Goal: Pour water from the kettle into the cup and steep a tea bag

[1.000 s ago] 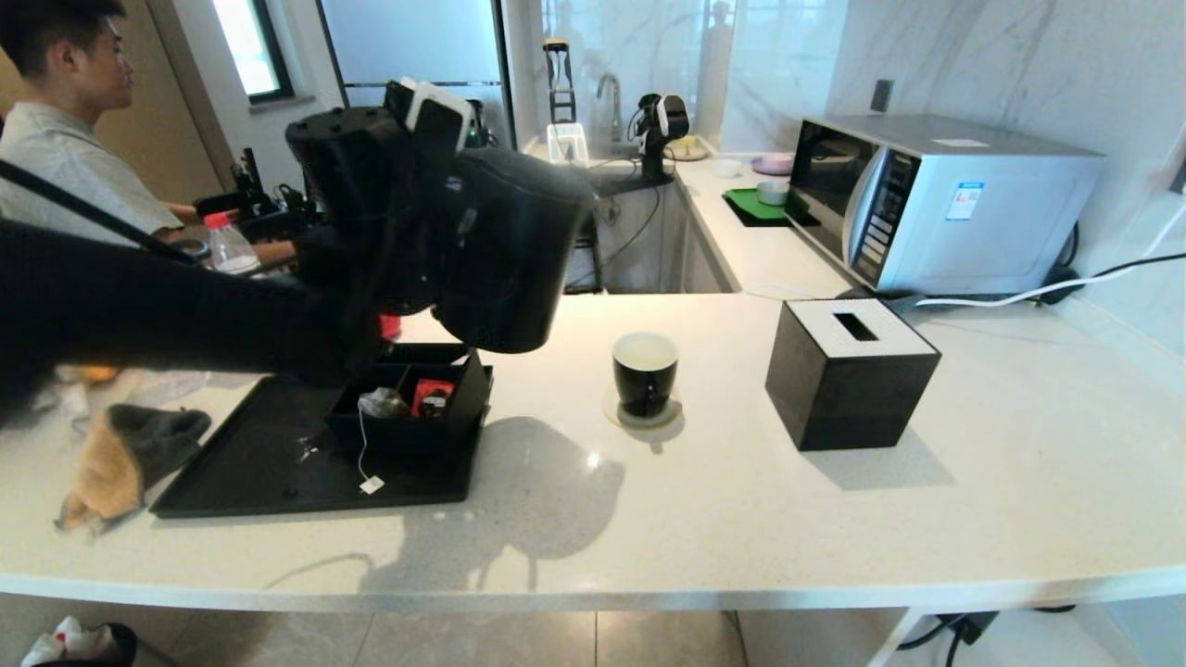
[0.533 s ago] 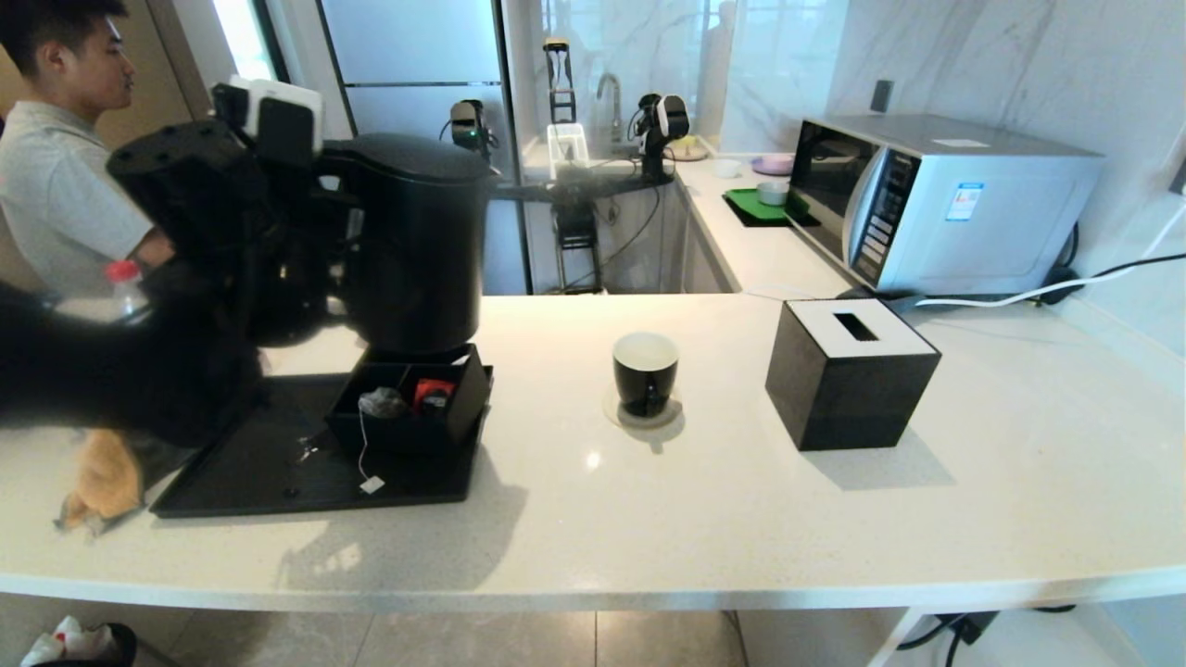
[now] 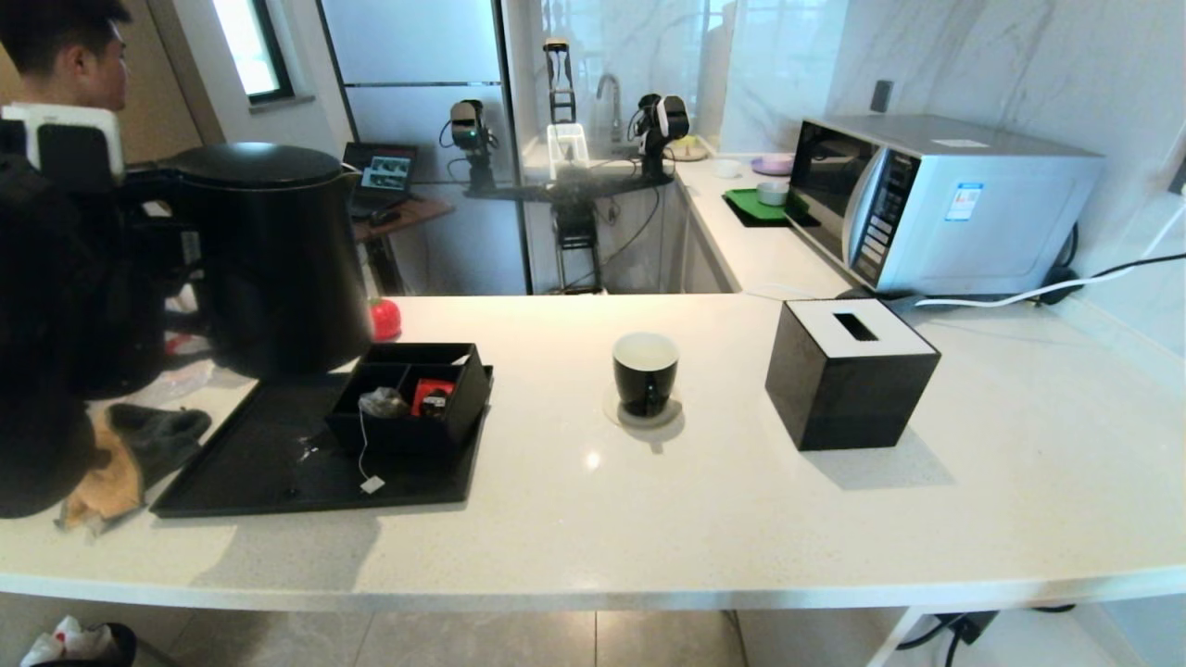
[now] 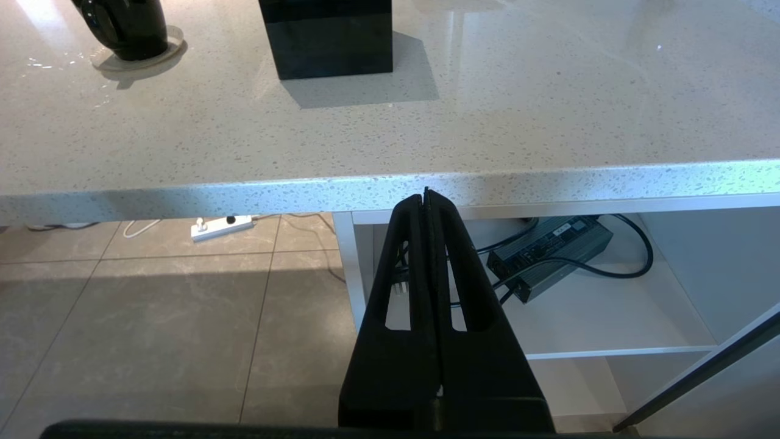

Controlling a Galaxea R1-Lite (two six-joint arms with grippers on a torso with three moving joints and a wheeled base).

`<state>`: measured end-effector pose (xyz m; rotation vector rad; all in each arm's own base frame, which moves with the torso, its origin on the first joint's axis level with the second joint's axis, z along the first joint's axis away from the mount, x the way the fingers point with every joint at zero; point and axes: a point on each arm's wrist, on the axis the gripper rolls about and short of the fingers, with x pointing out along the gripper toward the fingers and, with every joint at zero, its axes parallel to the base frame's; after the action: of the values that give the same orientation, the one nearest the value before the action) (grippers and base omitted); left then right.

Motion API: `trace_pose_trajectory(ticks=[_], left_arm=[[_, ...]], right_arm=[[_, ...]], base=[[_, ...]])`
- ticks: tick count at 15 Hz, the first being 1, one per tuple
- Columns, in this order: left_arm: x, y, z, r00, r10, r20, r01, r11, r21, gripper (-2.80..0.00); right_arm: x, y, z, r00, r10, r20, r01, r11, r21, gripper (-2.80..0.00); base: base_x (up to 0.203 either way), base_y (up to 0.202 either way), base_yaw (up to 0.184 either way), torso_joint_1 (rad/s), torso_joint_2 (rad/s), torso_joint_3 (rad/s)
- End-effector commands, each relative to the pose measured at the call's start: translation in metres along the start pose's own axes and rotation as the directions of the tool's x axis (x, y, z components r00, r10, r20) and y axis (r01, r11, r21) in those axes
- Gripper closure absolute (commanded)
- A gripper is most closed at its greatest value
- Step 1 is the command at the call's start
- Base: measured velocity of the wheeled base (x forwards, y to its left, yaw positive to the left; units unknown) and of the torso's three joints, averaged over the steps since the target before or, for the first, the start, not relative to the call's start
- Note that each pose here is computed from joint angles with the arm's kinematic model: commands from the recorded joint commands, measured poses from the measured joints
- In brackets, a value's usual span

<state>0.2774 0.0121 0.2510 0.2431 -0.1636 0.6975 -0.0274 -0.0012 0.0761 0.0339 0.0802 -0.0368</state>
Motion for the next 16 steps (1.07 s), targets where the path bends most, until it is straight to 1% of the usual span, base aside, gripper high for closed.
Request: trace_pose_trajectory(ticks=[1, 4, 6, 8, 10, 16], left_arm=[[0.000, 0.022, -0.002, 0.998, 0.065, -0.003, -0.065, 0.998, -0.008, 0.00], [0.004, 0.042, -0.013, 0.990, 0.137, -0.023, -0.137, 0.990, -0.028, 0.00], [0.003, 0.050, -0.024, 0.986, 0.163, -0.038, -0.164, 0.986, -0.030, 0.00], [0.000, 0.055, -0.038, 0.985, 0.161, -0.067, -0.163, 0.986, -0.028, 0.00], [0.000, 0.060, -0.052, 0.979, 0.178, -0.099, -0.181, 0.983, -0.030, 0.00], [0.016, 0.066, -0.091, 0.953, 0.232, -0.193, -0.238, 0.971, -0.012, 0.00]], right_arm=[[0.000, 0.000, 0.000, 1.000, 0.000, -0.002, 0.000, 1.000, 0.001, 0.00], [0.000, 0.000, 0.000, 1.000, 0.000, -0.002, 0.000, 1.000, -0.001, 0.00], [0.000, 0.000, 0.000, 1.000, 0.000, -0.002, 0.000, 1.000, 0.001, 0.00], [0.000, 0.000, 0.000, 1.000, 0.000, -0.002, 0.000, 1.000, 0.001, 0.00], [0.000, 0.000, 0.000, 1.000, 0.000, -0.002, 0.000, 1.000, 0.001, 0.00], [0.000, 0.000, 0.000, 1.000, 0.000, -0.002, 0.000, 1.000, 0.000, 0.00]], base=[[0.000, 0.000, 0.000, 0.000, 0.00, 0.000], [0.000, 0.000, 0.000, 0.000, 0.00, 0.000], [0.000, 0.000, 0.000, 0.000, 0.00, 0.000], [0.000, 0.000, 0.000, 0.000, 0.00, 0.000], [0.000, 0.000, 0.000, 0.000, 0.00, 0.000], [0.000, 0.000, 0.000, 0.000, 0.00, 0.000]])
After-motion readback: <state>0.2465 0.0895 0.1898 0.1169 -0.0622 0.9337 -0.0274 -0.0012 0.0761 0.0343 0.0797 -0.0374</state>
